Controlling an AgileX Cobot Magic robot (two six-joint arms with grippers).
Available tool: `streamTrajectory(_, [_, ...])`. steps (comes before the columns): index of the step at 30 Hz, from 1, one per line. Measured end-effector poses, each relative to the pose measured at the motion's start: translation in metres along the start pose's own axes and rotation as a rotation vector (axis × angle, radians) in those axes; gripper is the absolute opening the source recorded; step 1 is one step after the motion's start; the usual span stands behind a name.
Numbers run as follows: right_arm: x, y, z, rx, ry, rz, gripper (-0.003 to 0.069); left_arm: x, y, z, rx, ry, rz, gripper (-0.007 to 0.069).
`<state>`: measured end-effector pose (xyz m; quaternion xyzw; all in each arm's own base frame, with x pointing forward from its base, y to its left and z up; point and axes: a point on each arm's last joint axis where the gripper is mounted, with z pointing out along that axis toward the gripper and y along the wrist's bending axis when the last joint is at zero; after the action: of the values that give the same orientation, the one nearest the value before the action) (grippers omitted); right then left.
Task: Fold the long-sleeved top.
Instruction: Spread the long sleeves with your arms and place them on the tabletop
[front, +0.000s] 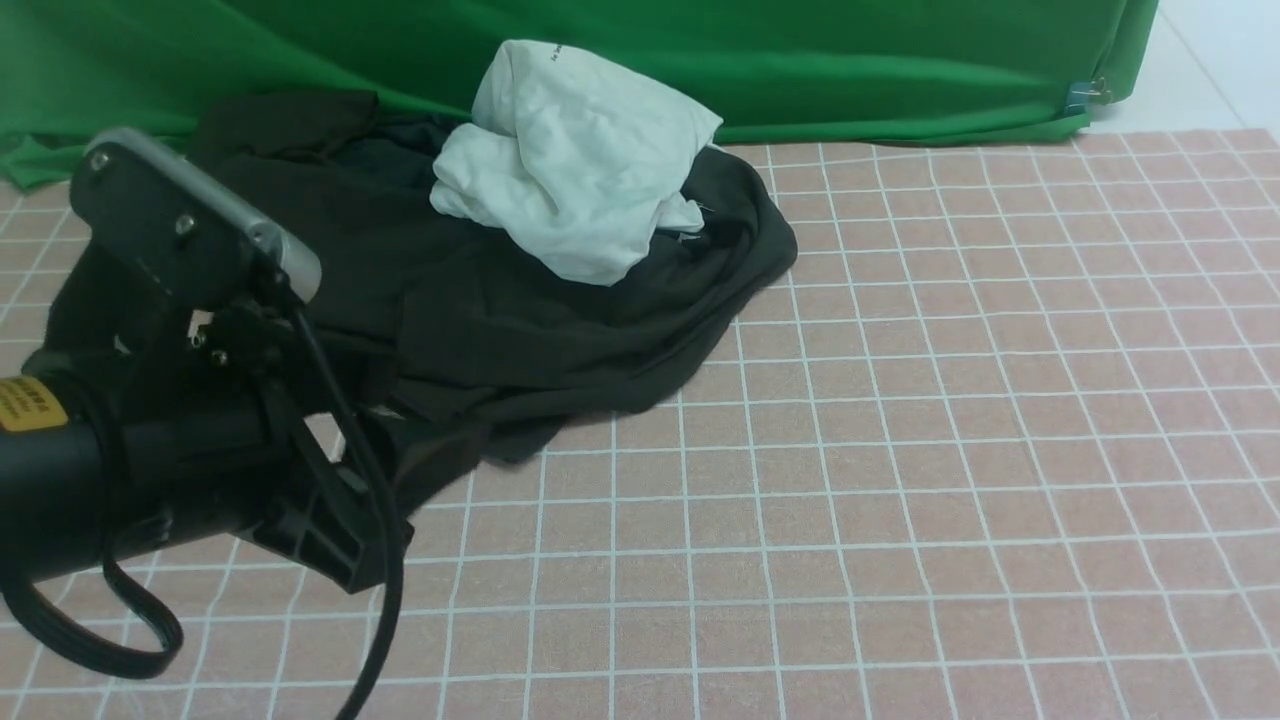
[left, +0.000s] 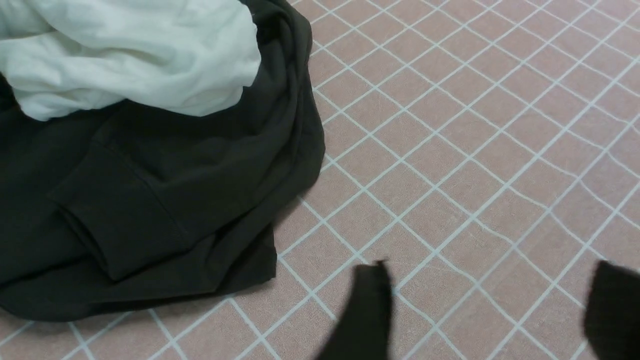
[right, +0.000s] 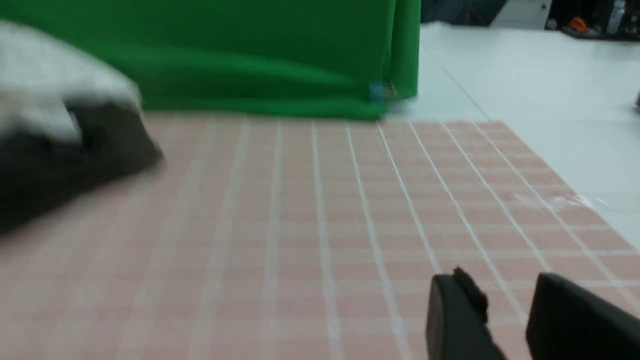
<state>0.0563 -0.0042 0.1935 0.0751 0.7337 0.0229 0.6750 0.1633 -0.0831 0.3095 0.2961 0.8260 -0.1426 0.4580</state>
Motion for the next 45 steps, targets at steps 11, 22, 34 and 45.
streamTrajectory(11, [-0.026,0.003,-0.004,-0.129,-0.273,0.63,0.0243,0.002,-0.001,0.0,0.013,0.02,-0.072,0.0108])
streamTrajectory(22, [-0.095,0.058,0.013,-0.415,0.355,0.24,0.015,0.002,0.001,0.0,-0.01,0.022,-0.037,0.002])
streamTrajectory(34, [-0.126,0.189,0.119,-0.548,0.746,-0.449,0.015,0.005,-0.009,-0.061,-0.106,-0.1,0.01,0.002])
streamTrajectory(45, [-0.159,0.266,0.218,-0.724,0.75,-0.304,0.0242,0.032,-0.026,-0.122,-0.163,-0.177,-0.028,0.002])
